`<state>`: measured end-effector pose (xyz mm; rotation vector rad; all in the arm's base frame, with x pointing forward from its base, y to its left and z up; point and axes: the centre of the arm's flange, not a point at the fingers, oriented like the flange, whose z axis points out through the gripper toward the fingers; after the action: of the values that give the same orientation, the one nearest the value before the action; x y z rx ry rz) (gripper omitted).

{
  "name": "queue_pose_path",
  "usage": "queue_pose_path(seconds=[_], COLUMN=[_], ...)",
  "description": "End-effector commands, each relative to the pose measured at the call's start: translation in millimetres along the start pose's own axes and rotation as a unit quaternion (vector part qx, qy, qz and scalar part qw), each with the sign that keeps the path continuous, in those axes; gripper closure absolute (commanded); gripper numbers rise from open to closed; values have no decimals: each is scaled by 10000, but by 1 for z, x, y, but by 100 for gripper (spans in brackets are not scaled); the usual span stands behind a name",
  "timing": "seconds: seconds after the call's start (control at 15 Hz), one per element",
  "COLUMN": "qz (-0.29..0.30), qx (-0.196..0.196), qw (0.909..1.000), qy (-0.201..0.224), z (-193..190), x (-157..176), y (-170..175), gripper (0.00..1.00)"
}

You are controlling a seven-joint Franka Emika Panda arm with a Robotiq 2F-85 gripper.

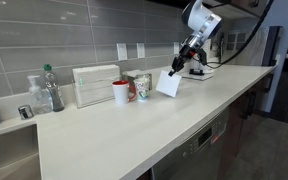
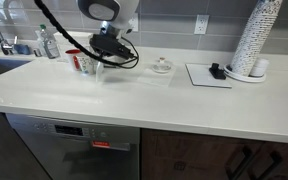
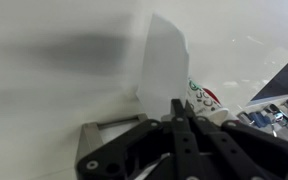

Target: Turn the left paper towel to the right

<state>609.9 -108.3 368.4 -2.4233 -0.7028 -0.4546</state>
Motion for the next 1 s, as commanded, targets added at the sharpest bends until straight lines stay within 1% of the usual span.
queue_pose_path(seconds=[0.0, 0.07, 0.13, 0.27, 0.4, 0.6, 0.67, 0.73, 0.87, 0.93], qz=[892, 978, 1094, 1254, 1273, 1191, 1161, 1118, 1017, 923], qx=[-426, -774, -1042, -1604, -2083, -2651, -2851, -2979, -3285, -3402], qw=[9951, 9921, 9885, 9789, 9690, 9532, 9461, 9413, 9292, 9245], qy=[-92, -93, -102, -156, -373, -834, -1004, -1128, -1352, -1450], z=[35, 39, 42, 47, 51, 55, 57, 57, 54, 49], x=[-14, -19, -22, -25, -23, -15, -12, -10, -6, -4], y=[41, 52, 61, 73, 77, 75, 73, 72, 67, 61], gripper=[100, 100, 100, 100, 100, 100, 74, 72, 60, 51])
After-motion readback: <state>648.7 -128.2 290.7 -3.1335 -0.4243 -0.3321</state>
